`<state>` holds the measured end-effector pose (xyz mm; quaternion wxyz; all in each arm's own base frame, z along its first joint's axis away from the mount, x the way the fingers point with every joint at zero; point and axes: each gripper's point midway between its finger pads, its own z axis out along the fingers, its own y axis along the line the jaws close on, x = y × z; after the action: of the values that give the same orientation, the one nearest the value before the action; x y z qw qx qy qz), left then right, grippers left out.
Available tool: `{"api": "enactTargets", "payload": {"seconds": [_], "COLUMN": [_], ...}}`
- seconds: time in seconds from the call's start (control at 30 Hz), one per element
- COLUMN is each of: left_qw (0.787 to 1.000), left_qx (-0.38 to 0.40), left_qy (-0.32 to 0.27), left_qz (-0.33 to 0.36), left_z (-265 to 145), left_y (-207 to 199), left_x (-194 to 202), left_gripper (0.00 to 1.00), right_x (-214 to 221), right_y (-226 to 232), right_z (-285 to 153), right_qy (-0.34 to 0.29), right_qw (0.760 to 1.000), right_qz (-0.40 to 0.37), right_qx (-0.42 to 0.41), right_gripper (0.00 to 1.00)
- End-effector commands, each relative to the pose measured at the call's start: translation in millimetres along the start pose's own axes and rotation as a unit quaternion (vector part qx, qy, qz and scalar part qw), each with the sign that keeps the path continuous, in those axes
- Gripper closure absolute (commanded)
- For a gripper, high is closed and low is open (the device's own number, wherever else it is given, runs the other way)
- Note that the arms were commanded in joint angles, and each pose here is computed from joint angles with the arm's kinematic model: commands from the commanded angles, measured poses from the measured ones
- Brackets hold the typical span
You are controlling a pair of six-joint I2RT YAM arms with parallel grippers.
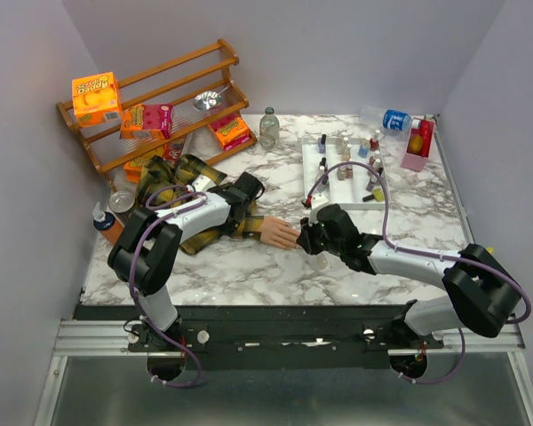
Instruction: Paint the nails
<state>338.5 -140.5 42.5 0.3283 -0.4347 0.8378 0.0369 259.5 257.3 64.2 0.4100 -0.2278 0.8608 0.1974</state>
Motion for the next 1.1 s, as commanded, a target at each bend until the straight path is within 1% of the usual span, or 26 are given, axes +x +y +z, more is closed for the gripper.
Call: {"api": "enactTargets", "payload": {"seconds": [0.0, 0.57, 1.07], "left_qw": [1.0, 1.0, 1.0], "left_qx": [-0.011, -0.01, -0.01], "left_qy": [0.02, 0.021, 0.021], "left_qz": [0.019, 0.018, 0.019], "left_z": [9, 9, 9], "left_y": [10, 10, 10], "left_x": [12, 13, 13], "left_gripper": [0.48, 0.48, 0.48], "right_x": [-9, -19, -5], "right_y": [-1, 1, -3], "right_z": [2, 3, 0], "right_qy": [-0.006, -0.015, -0.002], "right_qw": [1.0, 1.0, 1.0], "right_qz": [-0.001, -0.004, 0.001], "right_qx": [0.012, 0.01, 0.016], "right_gripper": [0.99, 0.99, 1.0]}}
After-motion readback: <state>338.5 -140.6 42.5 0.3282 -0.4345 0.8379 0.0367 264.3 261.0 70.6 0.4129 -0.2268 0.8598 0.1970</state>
